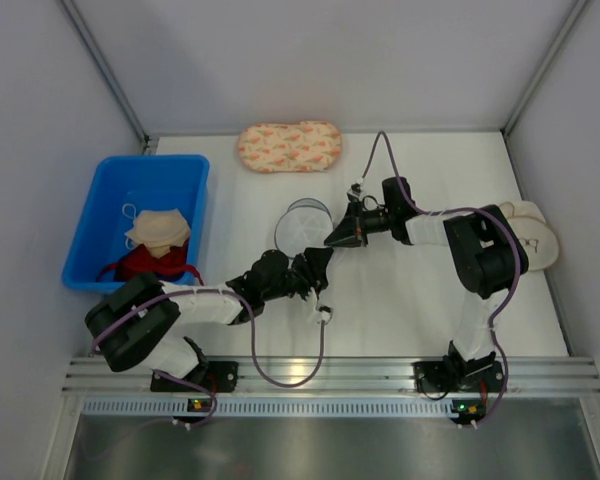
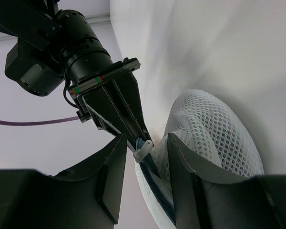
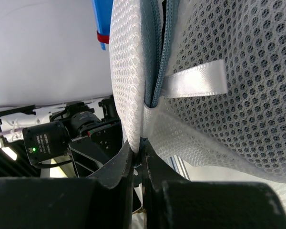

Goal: Place the bra in the laundry bag and zip it closed

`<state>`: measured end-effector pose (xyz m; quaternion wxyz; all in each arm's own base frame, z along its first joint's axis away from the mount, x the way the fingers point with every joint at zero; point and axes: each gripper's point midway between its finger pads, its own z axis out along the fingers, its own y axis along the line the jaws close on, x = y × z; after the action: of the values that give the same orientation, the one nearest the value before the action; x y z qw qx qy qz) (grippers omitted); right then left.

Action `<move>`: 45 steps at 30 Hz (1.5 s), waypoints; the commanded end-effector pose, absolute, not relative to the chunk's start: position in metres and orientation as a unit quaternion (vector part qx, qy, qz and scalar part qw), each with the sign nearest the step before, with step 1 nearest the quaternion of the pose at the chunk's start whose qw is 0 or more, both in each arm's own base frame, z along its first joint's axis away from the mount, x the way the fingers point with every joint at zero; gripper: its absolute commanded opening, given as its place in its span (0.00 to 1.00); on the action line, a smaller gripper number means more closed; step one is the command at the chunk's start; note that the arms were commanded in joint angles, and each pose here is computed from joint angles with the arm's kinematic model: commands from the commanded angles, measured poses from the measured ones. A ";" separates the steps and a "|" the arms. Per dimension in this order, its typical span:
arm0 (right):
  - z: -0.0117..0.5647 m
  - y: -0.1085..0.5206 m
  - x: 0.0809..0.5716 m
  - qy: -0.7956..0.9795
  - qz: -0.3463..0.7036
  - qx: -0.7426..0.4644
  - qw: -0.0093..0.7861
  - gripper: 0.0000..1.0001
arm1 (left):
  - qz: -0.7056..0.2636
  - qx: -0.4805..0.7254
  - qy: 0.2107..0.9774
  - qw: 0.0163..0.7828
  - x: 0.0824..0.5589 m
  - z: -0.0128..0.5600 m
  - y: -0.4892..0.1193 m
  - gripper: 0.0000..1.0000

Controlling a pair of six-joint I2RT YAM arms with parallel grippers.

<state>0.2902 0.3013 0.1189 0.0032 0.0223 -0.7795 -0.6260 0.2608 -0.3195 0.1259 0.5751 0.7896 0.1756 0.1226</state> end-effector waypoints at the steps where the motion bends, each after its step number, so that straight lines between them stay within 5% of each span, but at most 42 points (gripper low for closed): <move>1: 0.126 0.308 0.285 -0.776 -0.629 0.049 -0.012 0.00 | 0.132 0.758 0.138 0.624 0.262 0.168 -0.334 0.45; 28: 0.130 0.310 0.288 -0.774 -0.631 0.050 -0.013 0.00 | 0.088 0.795 0.115 0.589 0.226 0.136 -0.319 0.62; 45: 0.125 0.312 0.286 -0.783 -0.620 0.045 -0.021 0.00 | 0.103 0.775 0.155 0.603 0.243 0.158 -0.329 0.55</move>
<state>0.2895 0.3050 0.1159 -0.0010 0.0224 -0.7839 -0.6204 0.2391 -0.3202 0.1388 0.5840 0.7901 0.1559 0.1021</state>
